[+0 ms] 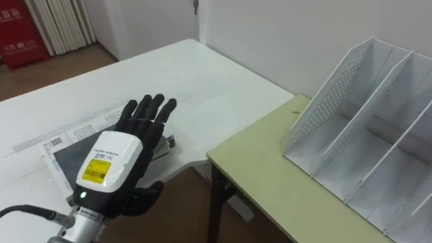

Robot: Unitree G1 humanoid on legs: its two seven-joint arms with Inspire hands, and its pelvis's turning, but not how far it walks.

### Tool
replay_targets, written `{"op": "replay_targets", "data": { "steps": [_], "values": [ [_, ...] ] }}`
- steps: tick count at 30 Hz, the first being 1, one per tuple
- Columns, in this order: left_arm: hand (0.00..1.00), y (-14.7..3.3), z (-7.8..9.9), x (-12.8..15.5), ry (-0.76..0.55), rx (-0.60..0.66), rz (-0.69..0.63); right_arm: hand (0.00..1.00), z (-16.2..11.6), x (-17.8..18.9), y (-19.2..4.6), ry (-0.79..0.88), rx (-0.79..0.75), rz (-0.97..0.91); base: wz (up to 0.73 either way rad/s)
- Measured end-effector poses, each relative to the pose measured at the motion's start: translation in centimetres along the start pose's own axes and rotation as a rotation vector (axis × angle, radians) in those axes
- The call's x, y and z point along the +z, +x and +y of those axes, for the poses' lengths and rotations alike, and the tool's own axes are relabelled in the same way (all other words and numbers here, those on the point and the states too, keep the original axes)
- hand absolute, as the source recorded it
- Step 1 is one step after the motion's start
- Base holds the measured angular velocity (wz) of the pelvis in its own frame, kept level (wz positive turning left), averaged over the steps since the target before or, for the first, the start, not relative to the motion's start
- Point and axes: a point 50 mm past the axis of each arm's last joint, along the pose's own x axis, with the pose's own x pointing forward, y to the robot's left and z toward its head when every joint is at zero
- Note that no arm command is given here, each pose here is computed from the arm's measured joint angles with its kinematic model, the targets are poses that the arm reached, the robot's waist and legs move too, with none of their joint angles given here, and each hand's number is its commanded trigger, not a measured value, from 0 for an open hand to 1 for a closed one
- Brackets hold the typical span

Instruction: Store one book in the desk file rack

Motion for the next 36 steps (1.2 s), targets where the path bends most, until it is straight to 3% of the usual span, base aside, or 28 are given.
{"op": "replay_targets", "data": {
  "steps": [6, 22, 27, 36],
  "values": [
    [0.00, -1.6, -1.6, -0.9, 0.001, -0.087, 0.071, 0.00, -0.2, -0.1, 0.0, 0.002, -0.023, 0.005, 0.10],
    [0.00, -3.0, -2.2, -3.0, 0.037, -0.183, 0.217, 0.00, -0.2, -0.2, 0.0, -0.003, -0.008, 0.044, 0.07],
    [0.00, -4.1, -3.7, -4.2, 0.049, -0.265, 0.286, 0.00, -0.2, -0.2, 0.0, -0.003, 0.001, 0.050, 0.00],
    [0.00, -4.2, -3.9, -4.3, 0.051, -0.280, 0.306, 0.00, -0.1, -0.1, 0.1, -0.012, 0.004, 0.052, 0.03]
  ]
}}
